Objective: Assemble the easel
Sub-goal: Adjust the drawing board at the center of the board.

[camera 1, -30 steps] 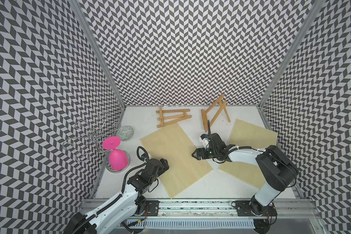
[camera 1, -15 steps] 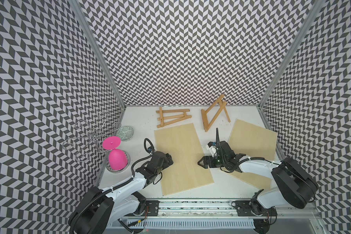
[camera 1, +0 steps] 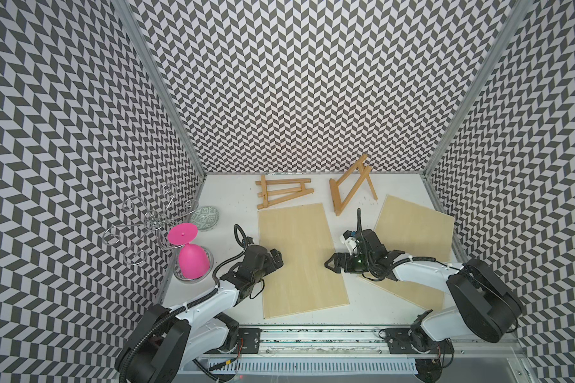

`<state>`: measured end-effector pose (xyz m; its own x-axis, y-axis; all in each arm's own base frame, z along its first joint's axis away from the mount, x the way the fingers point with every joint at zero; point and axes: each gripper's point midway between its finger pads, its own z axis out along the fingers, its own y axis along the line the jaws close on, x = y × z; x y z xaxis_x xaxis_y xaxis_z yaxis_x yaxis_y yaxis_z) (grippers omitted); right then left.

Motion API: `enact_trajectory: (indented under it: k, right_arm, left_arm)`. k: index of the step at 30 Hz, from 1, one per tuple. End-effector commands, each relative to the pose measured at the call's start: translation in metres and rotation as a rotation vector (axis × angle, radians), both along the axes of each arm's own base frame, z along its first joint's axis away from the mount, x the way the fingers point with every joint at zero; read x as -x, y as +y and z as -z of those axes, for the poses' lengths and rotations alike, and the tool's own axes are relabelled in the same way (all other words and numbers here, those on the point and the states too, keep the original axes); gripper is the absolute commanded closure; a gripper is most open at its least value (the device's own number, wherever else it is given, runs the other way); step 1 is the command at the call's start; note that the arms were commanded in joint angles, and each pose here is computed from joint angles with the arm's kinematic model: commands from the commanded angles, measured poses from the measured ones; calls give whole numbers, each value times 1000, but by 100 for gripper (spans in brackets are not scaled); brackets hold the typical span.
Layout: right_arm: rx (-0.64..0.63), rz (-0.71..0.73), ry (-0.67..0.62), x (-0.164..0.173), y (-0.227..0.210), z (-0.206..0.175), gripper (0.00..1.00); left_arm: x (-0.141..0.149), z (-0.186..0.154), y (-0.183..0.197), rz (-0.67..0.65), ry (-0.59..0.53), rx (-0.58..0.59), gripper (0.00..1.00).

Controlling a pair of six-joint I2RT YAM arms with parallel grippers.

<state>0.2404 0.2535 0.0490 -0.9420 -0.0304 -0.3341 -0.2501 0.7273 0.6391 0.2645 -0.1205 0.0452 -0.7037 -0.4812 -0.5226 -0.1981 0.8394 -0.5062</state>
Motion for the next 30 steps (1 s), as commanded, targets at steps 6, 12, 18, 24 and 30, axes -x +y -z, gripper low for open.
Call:
enact_trajectory:
  k: [6, 12, 18, 24, 30]
  right_arm:
    - [-83, -31, 15, 17, 17, -11, 4]
    - [-59, 7, -7, 12, 6, -13, 1]
    - [25, 91, -44, -15, -12, -4, 1]
    - [35, 50, -21, -15, 0, 10, 1]
    - [-41, -36, 31, -2, 22, 7, 1]
  left_arm:
    - [2, 4, -21, 130, 18, 47, 0]
    - [0, 9, -5, 81, 24, -12, 0]
    - [11, 15, 13, 29, 85, -78, 0]
    - [31, 24, 16, 33, 113, -40, 0]
    - [45, 22, -10, 174, 105, 80, 0]
